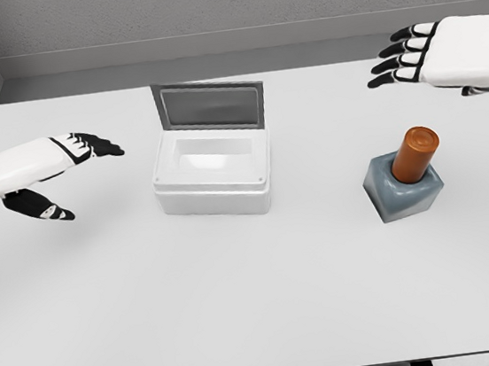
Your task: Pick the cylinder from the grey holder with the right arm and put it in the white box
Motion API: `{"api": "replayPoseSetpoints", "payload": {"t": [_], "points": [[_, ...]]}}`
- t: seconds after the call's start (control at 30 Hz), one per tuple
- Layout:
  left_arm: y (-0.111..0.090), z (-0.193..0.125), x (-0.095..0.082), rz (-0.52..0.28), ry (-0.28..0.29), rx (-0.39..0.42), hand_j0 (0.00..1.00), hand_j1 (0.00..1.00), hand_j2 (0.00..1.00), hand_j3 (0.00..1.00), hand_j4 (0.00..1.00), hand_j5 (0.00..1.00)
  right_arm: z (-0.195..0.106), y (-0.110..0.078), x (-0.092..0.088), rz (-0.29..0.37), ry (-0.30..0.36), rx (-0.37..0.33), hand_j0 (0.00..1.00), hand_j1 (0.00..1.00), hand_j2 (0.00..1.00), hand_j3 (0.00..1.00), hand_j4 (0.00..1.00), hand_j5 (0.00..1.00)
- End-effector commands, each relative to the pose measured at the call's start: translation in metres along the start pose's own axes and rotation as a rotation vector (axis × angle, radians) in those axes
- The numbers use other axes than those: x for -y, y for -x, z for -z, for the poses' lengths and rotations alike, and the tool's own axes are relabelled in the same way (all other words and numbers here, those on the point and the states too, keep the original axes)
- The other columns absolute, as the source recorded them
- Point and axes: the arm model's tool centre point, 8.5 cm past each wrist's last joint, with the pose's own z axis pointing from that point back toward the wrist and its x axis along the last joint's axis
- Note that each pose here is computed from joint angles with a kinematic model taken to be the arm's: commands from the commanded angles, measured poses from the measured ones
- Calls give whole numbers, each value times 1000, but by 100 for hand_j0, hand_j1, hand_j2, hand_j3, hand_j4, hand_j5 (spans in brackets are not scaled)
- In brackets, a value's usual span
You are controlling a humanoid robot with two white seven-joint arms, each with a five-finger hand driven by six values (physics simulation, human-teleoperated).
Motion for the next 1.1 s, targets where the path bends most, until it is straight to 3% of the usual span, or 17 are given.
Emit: {"api": "replayPoseSetpoints", "payload": {"t": [0.0,0.17,0.37,0.4,0.47,0.57,0.6,0.73,0.77,0.83,0.9,1.07], "points": [[-1,4,1,-9,-7,9,100,100,100,100,100,100,0,0,1,1,2,-2,100,100,100,100,100,100],[-1,4,1,-9,-6,9,100,100,100,100,100,100,0,0,-2,6,-6,0,100,100,100,100,100,100],[-1,4,-2,-12,-21,10,100,100,100,100,100,100,5,-8,-24,45,-53,27,100,100,100,100,100,100],[11,0,4,-64,-32,-15,100,100,100,100,100,100,9,-12,-29,53,-65,43,100,100,100,100,100,100],[36,-8,28,-276,-71,-43,100,100,100,100,100,100,13,-15,-34,61,-78,56,100,100,100,100,100,100],[61,-21,69,-541,-113,-94,100,100,100,100,100,100,18,-21,-42,72,-99,78,100,100,100,100,100,100],[60,-18,81,-584,-100,-93,100,100,100,100,100,100,20,-23,-45,75,-107,86,100,100,100,100,100,100],[58,-12,98,-624,-116,-111,100,100,100,100,100,100,23,-26,-54,86,-131,97,100,100,100,100,100,100],[58,-11,97,-657,-144,-106,100,100,100,100,100,100,24,-27,-55,89,-135,99,100,100,100,100,100,100],[51,-4,76,-684,-201,-47,100,100,100,100,100,100,24,-27,-56,89,-135,99,100,100,100,100,100,100],[48,0,76,-684,-178,-32,100,100,100,100,100,100,26,-27,-55,89,-132,102,100,100,100,100,100,100],[46,3,79,-748,-196,-10,100,100,100,100,100,100,32,-33,-63,105,-148,123,100,100,100,100,100,100]]}}
